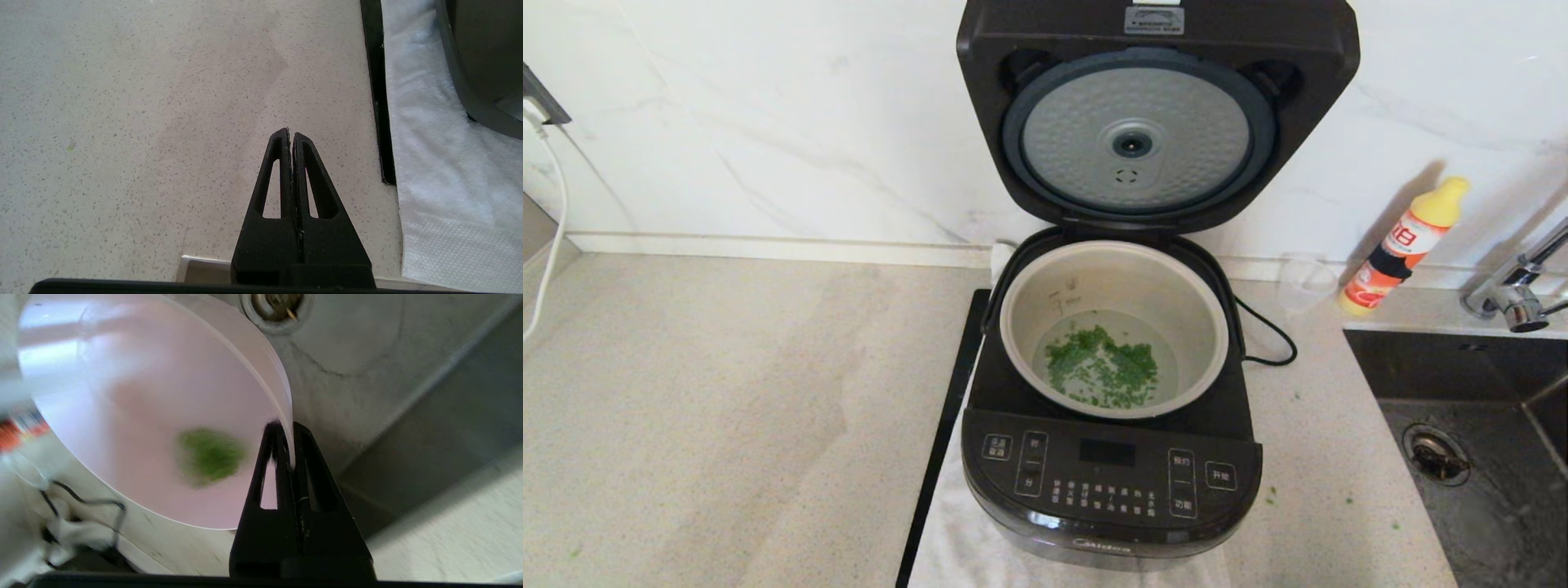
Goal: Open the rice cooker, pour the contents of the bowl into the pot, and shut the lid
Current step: Fill a bowl with water from the tap
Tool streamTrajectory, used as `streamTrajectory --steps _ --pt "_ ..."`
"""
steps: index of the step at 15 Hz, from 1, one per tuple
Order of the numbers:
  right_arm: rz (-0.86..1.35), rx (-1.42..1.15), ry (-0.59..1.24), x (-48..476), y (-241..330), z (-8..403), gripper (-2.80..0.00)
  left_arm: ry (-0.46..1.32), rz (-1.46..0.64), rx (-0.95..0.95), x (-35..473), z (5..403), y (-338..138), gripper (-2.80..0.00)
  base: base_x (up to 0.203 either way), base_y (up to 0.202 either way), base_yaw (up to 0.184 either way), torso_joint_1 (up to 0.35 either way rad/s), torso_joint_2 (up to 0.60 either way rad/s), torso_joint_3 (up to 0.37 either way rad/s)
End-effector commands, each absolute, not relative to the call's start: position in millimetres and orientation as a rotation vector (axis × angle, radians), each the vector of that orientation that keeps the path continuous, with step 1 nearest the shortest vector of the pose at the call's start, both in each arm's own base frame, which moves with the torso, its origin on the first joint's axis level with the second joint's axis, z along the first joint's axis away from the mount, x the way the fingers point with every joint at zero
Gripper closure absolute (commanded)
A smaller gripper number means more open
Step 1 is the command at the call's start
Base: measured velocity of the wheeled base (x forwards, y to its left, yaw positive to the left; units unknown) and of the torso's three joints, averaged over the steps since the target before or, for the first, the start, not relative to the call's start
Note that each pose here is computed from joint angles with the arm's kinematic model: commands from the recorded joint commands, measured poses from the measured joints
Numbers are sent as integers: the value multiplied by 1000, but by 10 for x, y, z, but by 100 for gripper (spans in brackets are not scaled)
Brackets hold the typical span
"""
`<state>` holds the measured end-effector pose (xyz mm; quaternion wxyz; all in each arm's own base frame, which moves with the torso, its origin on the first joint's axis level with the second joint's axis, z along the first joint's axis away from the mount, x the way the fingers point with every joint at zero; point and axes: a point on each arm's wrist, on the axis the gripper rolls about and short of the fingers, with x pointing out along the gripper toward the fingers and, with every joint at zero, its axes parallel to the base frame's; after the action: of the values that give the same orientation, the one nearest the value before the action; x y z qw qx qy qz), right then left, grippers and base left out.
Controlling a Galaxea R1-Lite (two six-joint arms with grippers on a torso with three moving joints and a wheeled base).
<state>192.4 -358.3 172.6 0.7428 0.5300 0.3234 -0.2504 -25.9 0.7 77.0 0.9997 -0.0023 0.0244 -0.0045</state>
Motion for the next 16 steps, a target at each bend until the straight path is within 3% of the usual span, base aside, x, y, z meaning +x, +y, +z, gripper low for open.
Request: streamTrajectory --steps 1,16 --pt "-534 1169 706 2070 -3596 1672 0 46 -9 -5 -262 770 7 0 0 0 0 0 0 0" --pt "-487 1142 763 2096 -3196 2034 0 47 -9 -5 -261 767 7 0 0 0 0 0 0 0"
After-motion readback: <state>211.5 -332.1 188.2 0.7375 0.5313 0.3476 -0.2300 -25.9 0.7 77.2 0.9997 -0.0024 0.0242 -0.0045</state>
